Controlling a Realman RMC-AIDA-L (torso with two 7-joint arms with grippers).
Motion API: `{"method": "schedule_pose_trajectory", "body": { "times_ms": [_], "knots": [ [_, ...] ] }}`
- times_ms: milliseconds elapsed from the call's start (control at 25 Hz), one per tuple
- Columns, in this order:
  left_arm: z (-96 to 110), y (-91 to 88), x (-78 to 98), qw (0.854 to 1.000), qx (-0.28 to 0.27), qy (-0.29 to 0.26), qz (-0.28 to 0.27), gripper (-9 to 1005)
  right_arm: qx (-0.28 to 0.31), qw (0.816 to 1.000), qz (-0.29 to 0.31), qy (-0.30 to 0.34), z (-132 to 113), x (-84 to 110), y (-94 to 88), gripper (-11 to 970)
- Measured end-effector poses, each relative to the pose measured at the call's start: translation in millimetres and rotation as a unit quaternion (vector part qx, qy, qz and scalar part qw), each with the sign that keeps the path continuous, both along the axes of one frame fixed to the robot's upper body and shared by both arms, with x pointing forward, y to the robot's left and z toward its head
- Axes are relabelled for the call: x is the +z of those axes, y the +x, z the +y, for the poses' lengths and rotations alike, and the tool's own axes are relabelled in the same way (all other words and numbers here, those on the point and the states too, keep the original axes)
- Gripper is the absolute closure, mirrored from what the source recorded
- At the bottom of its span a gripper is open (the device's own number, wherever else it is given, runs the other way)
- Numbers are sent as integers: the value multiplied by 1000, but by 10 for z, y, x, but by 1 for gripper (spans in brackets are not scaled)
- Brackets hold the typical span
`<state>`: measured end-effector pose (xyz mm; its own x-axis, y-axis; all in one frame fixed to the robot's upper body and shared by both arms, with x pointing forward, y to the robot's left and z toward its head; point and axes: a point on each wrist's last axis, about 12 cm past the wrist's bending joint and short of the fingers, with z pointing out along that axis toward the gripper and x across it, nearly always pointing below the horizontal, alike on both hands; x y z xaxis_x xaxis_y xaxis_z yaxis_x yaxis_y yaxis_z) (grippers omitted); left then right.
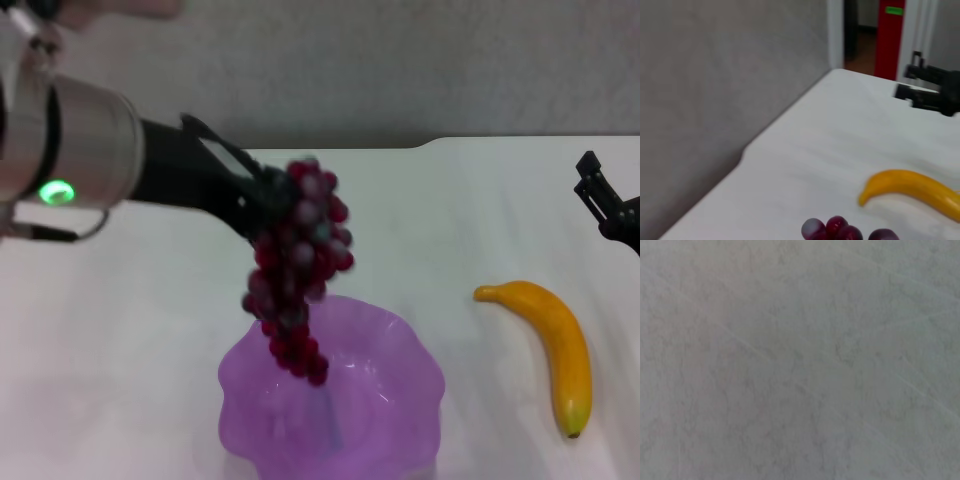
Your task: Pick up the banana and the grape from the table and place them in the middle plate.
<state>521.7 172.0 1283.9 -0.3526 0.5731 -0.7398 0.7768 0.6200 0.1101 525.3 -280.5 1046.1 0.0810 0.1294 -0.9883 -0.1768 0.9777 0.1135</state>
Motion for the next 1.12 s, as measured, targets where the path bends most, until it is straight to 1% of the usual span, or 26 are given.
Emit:
{"method": "schedule_pose_trajectory", "body": {
  "times_ms": [80,200,400,480,600,800,920,1120],
  "knots": [
    [-47,-13,-69,1000,-8,4,12,856,0,1000,-1,0,3,3,1,150],
    [-104,9,-222,999,-15,13,41,859,0,1000,-1,0,2,3,2,151],
    [-203,57,-567,995,-19,18,100,859,0,1000,1,0,5,1,13,152],
    [-242,69,-661,993,-23,18,114,860,0,1000,1,0,7,0,14,153],
    [-287,77,-757,991,-31,21,131,861,0,1000,2,0,9,-2,17,154],
    [-427,51,-937,985,-61,34,158,864,3,1000,2,-1,20,4,29,156],
    [-498,74,-1034,981,-74,33,174,866,4,1000,1,-1,26,8,34,157],
    [-517,137,-1135,981,-72,31,180,867,5,1000,0,-1,35,17,46,159]
  ]
}}
